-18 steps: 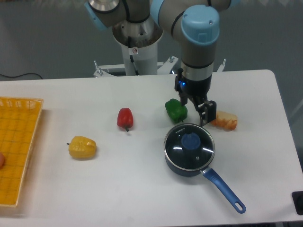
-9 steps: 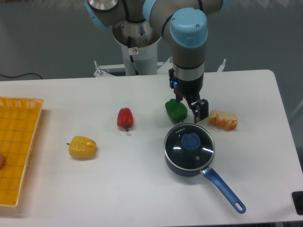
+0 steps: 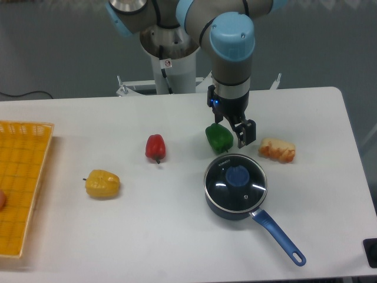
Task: Open the lid
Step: 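Move the gripper from beside the green pepper toward the saucepan lid, then lower the gripper onto the blue knob of the glass lid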
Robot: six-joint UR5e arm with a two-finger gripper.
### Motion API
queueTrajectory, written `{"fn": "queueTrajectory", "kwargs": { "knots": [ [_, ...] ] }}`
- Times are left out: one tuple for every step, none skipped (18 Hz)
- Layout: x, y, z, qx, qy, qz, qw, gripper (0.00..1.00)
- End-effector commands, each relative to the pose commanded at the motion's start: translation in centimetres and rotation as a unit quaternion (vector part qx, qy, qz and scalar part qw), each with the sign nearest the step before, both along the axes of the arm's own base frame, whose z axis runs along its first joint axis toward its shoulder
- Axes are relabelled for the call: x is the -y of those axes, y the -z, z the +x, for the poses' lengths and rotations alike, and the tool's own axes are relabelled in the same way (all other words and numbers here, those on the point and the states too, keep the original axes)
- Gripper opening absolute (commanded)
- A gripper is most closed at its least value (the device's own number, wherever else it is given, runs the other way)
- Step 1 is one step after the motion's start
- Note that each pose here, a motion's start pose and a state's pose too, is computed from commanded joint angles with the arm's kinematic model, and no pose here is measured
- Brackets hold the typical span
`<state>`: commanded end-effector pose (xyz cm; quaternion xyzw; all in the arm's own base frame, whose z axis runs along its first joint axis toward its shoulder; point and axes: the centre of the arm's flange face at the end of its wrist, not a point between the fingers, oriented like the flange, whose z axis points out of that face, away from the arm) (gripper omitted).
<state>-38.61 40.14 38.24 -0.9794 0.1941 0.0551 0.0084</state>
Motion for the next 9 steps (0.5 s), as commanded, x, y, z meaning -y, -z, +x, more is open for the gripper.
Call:
{"fn": "queueTrajectory", "kwargs": {
  "knots": [
    [0.0,0.0,-0.1,-0.006,0.0,-0.011,0.9999,1.0],
    [-0.1,0.8,-0.2,-0.005,0.006,-0.023,0.9997,1.0],
    [-0.6,1.4,-0.1,-0.003,0.017,-0.029,0.9994,1.0],
    [-1.0,1.6,-0.4,-0.002,0.022,-0.031,0.9993,1.0],
    [-1.5,1.8,-0.9,-0.003,0.027,-0.032,0.9991,1.0],
    [-2.1,2.1,-1.5,-0.004,0.038,-0.039,0.9985,1.0],
    [-3.0,2.8,-1.6,-0.01,0.049,-0.056,0.9972,1.0],
    [-4.0,3.0,-1.5,-0.021,0.06,-0.073,0.9953,1.0],
    [-5.2,2.8,-1.1,-0.031,0.072,-0.081,0.9936,1.0]
  ]
}}
